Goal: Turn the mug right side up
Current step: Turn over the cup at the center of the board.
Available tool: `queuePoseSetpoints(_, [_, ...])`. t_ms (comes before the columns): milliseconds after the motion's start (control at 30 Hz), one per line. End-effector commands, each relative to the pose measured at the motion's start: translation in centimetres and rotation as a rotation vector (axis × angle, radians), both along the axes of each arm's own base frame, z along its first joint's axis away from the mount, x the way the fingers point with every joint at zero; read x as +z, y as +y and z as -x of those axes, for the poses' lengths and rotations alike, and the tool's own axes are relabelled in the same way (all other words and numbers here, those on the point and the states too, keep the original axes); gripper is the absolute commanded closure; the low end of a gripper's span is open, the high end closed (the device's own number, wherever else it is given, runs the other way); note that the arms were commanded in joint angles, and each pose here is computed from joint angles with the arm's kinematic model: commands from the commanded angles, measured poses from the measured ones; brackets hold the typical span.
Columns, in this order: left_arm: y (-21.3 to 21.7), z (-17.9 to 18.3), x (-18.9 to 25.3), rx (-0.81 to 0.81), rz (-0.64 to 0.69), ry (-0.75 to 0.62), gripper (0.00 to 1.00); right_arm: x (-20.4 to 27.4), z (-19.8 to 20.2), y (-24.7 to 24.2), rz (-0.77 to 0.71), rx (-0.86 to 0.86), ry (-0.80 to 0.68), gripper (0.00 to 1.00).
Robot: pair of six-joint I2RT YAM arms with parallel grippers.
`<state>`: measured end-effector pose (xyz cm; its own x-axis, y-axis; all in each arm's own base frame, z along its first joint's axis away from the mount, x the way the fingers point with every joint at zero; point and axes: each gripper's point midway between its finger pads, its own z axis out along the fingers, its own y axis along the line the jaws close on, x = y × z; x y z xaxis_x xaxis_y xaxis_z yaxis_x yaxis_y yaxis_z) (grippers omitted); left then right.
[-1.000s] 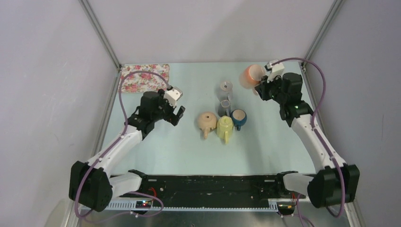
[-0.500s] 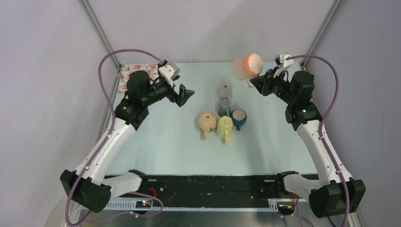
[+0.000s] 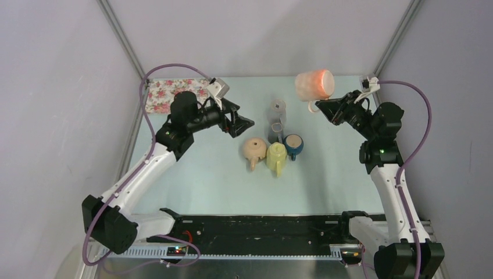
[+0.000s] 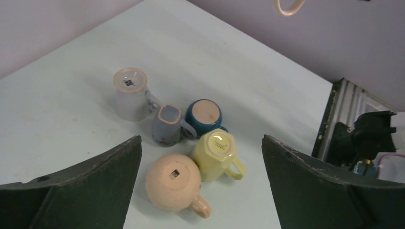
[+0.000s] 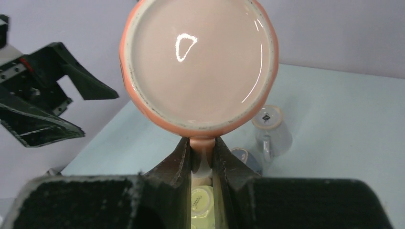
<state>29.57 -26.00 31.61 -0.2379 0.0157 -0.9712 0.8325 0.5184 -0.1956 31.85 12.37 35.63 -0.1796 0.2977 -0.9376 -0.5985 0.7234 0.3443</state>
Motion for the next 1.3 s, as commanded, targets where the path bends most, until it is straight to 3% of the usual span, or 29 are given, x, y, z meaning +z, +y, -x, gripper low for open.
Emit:
queuePoseSetpoints(0, [-1.7, 0.0, 0.6, -0.046, 0.068, 0.016, 0.01, 5.2, 1.9, 1.0, -0.052, 0.073, -0.198, 1.00])
queuePoseSetpoints(467, [-6.0, 1.9, -4.3, -0.240, 0.114, 0.186, 0.02, 3.5, 2.5, 1.5, -0.190, 0.160, -0.157, 1.00])
queuePoseSetpoints(700, [-7.4, 2.9, -2.4, -0.386, 0.141, 0.209, 0.02, 3.8, 3.3, 1.8, -0.199, 0.196, -0.186, 1.00])
queuePoseSetpoints(867, [-8.6, 2.7, -2.1, -0.396, 0.165, 0.245, 0.02, 3.8, 3.6, 2.0, -0.222, 0.221, -0.196, 1.00])
queuePoseSetpoints(1267, [-9.6, 6.8, -1.3, -0.505, 0.184, 0.204, 0.02, 3.9, 4.3, 1.9, -0.265, 0.238, -0.199, 1.00])
